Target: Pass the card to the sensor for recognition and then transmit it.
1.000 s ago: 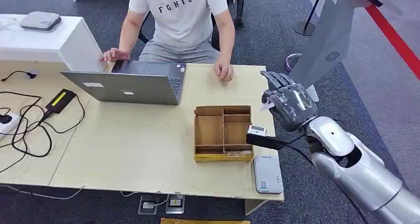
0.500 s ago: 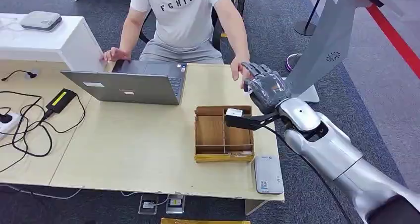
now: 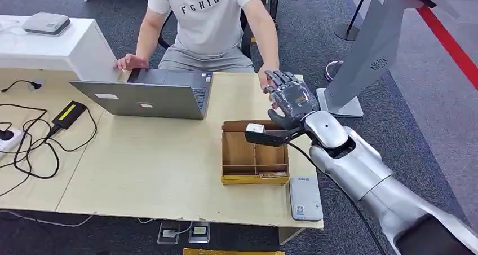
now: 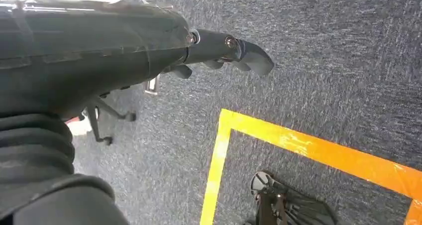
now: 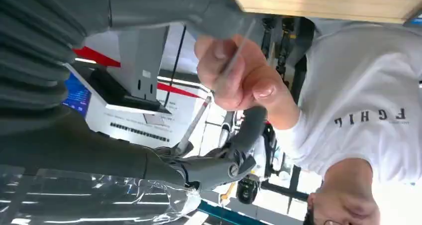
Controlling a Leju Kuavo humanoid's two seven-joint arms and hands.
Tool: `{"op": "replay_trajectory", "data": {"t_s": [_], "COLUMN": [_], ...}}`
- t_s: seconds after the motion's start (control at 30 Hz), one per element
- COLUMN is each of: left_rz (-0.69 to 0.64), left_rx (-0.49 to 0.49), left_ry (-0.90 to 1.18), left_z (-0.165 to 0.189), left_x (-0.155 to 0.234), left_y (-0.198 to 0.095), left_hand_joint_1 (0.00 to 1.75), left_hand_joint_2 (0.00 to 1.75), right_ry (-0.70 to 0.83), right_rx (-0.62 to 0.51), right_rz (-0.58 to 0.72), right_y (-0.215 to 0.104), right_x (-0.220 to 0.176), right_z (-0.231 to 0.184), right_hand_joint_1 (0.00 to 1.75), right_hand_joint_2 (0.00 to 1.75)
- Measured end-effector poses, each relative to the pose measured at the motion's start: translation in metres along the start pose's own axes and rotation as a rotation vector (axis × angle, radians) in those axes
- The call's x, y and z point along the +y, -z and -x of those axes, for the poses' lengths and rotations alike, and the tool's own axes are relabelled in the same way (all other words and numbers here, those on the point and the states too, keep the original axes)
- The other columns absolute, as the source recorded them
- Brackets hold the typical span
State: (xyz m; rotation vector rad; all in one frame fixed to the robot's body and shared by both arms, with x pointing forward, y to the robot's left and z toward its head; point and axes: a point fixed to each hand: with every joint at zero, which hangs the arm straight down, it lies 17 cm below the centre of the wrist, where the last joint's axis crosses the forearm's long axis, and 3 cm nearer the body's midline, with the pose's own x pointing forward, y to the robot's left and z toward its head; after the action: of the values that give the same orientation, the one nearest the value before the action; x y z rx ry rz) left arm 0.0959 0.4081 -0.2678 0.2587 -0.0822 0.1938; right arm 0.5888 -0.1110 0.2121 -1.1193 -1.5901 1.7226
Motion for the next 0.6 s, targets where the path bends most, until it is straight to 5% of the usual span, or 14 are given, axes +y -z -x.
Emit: {"op": "replay_trajectory", "data": {"t_s": [0.4, 0.6], "left_rz": [-0.004, 0.0], "left_rx": [0.009, 0.038], "left_ry": [-0.022, -0.044], "left_z": [0.002, 0.01], "left_x": [0.001, -0.002], "left_y": [0.0, 0.0], "left_hand_joint_1": [0.0, 0.0], "left_hand_joint_2": [0.0, 0.0], "right_ry": [-0.012, 0.142], "right_rx": [0.012, 0.076], "right_rz": [0.027, 0.047], "right_y": [0.007, -0.009], "right_x": [-0.003, 0.004], "right_z": [-0.005, -0.005], "right_hand_joint_1": [0.0, 0.0], "right_hand_joint_2": [0.0, 0.0]}}
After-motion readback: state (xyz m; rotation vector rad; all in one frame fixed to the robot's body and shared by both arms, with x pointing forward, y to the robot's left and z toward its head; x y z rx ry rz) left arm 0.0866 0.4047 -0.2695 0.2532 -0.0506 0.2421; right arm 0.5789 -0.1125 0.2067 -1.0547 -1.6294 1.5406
